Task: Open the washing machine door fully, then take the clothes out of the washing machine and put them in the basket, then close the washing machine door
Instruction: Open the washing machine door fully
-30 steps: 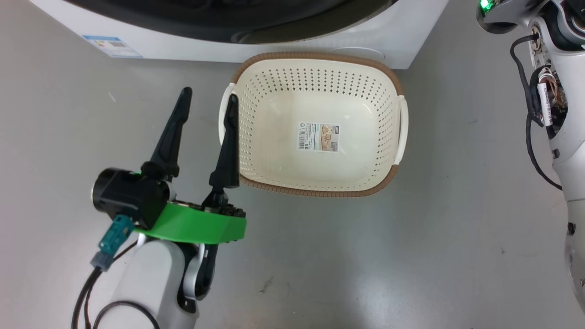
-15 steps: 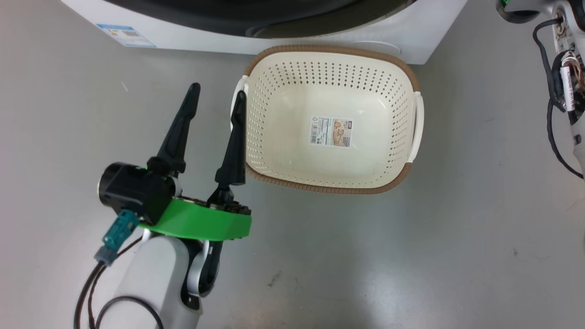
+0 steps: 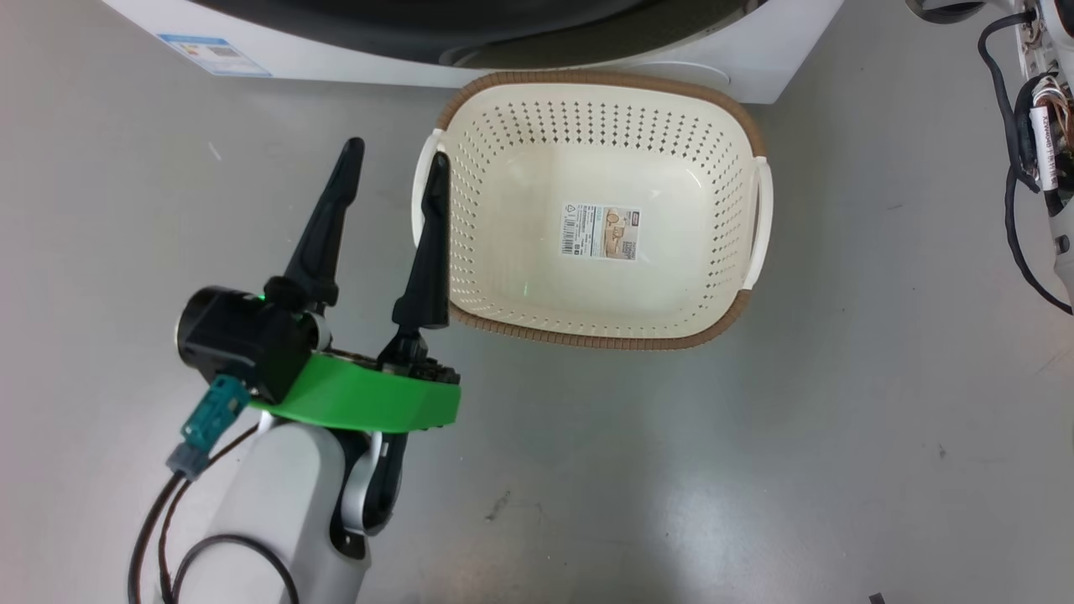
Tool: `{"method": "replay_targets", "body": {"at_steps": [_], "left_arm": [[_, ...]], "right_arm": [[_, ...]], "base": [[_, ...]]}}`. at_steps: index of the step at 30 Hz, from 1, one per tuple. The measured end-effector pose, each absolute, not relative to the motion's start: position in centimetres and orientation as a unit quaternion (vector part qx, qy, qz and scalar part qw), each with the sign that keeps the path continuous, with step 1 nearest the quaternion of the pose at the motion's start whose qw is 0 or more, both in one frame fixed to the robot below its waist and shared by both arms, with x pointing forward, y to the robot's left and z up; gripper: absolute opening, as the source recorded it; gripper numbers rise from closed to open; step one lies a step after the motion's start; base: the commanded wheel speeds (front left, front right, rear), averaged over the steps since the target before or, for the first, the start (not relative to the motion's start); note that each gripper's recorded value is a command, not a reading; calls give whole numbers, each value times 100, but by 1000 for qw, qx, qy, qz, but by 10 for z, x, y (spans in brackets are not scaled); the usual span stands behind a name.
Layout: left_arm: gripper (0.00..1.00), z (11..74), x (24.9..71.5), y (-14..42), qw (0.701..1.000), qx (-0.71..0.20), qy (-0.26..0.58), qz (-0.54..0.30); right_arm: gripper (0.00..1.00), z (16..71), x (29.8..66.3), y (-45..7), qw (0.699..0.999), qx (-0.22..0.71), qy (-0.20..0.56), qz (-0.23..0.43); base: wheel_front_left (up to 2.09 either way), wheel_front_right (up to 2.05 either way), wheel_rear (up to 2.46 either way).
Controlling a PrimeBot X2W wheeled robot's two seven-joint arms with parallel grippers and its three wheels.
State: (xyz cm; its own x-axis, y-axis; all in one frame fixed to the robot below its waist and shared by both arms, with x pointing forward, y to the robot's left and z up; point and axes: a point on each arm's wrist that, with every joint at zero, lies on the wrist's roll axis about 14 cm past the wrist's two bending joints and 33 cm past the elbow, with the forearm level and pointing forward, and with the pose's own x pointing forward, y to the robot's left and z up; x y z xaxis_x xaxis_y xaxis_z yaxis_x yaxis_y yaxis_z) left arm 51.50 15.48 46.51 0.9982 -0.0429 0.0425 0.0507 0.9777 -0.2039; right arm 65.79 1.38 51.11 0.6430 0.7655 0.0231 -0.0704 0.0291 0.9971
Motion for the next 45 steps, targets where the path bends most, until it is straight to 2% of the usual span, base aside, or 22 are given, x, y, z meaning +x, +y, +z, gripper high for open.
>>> {"method": "replay_targets", "body": {"at_steps": [19,45], "left_arm": [[100,472,517,155,994,-107,-29,-23],[100,495,506,160,993,-108,-49,-13]], "right_arm": [[0,516,644,15,652,616,283,340],[0,529,586,33,644,589,312,376]], "base": [[0,0,0],[0,0,0]]}}
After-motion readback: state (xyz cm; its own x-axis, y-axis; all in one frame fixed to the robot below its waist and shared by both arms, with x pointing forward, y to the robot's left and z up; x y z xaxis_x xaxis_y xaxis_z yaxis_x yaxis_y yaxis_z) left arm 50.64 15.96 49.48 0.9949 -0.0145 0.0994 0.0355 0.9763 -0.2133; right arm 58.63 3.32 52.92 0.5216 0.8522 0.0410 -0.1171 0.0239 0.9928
